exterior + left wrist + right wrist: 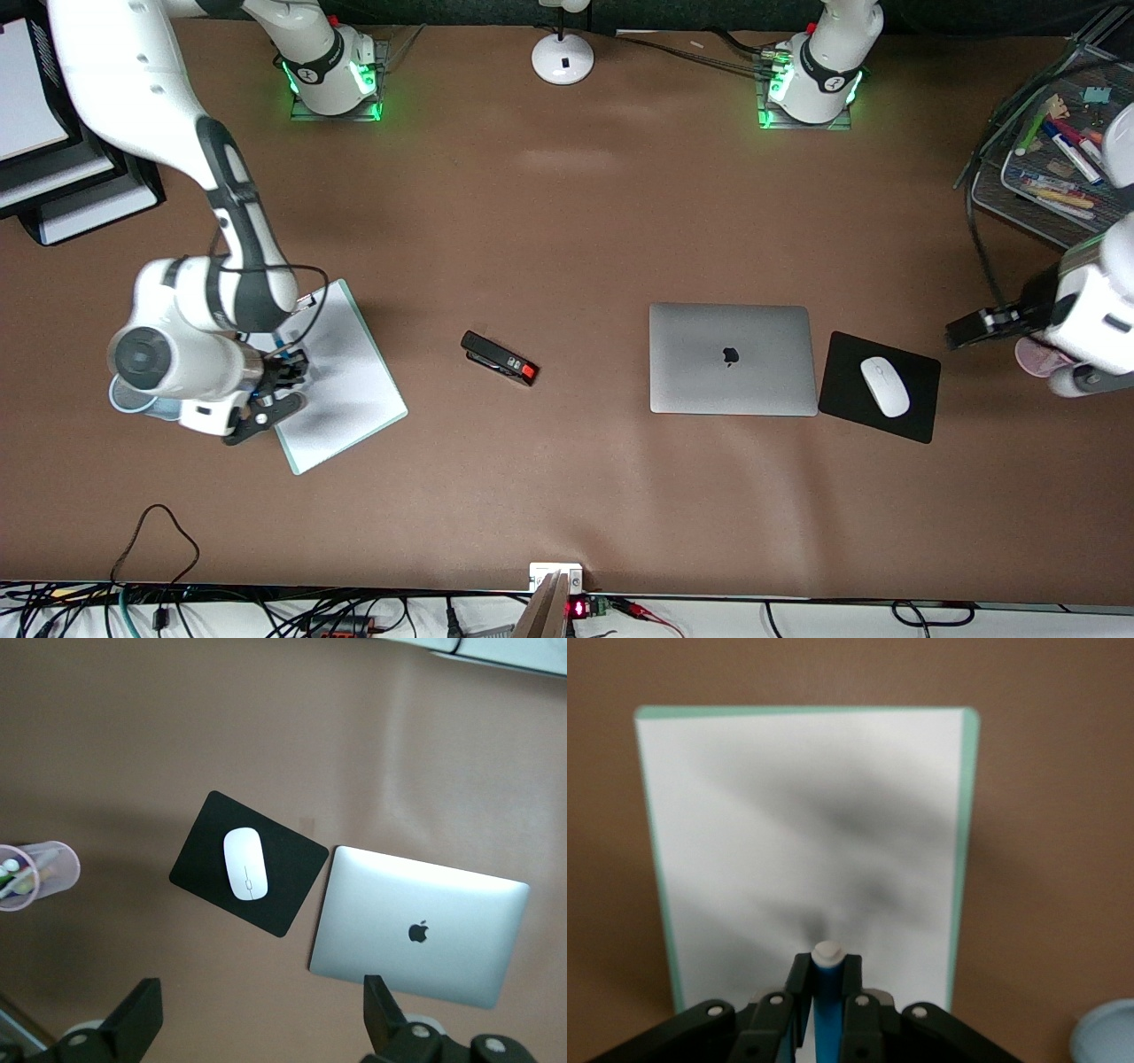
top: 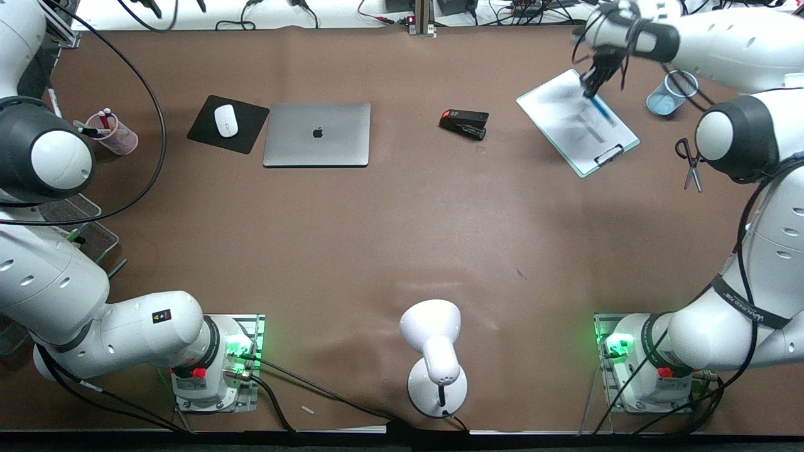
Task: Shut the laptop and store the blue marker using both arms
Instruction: 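Carry the blue marker with the right gripper over the light blue cup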
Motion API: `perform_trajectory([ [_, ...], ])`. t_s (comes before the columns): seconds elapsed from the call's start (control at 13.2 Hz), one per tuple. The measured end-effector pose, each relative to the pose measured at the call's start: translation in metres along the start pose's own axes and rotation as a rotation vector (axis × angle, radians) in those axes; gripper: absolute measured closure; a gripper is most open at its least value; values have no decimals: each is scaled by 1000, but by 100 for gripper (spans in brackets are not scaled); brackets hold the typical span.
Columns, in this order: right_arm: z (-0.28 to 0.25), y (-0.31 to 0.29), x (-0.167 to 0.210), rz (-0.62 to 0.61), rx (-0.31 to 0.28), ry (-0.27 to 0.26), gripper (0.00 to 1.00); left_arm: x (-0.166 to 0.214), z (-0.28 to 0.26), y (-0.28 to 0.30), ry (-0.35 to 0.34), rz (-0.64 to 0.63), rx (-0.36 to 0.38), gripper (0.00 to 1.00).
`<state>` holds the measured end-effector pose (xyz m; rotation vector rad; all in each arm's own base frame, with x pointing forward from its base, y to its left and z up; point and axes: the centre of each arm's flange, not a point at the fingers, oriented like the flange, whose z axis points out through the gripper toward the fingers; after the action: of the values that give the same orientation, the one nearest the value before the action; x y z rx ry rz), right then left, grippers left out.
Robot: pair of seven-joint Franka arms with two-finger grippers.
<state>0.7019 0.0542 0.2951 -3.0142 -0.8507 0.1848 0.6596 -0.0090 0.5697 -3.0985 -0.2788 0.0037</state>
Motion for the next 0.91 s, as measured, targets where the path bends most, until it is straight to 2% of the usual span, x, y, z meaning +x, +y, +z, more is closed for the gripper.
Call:
perform_trajectory([
  [0.15, -66, 4, -8, -37, -12, 23, 82, -12, -26, -2, 6, 68, 3, 0],
  [0.3, -107, 17, -18, -126, -45, 55, 82, -23, -44, -4, 13, 114, 4, 0],
  [0.45, -117, 43, -30, -237, -76, 63, 82, -35, -55, -8, -16, 162, -2, 0],
  [0.68, -113, 75, -42, -342, -111, 85, 82, -55, -67, -23, -34, 170, -33, 0],
  [0.91, -113, 90, -42, -445, -164, 120, 82, -79, -69, -16, -43, 207, -12, 0],
])
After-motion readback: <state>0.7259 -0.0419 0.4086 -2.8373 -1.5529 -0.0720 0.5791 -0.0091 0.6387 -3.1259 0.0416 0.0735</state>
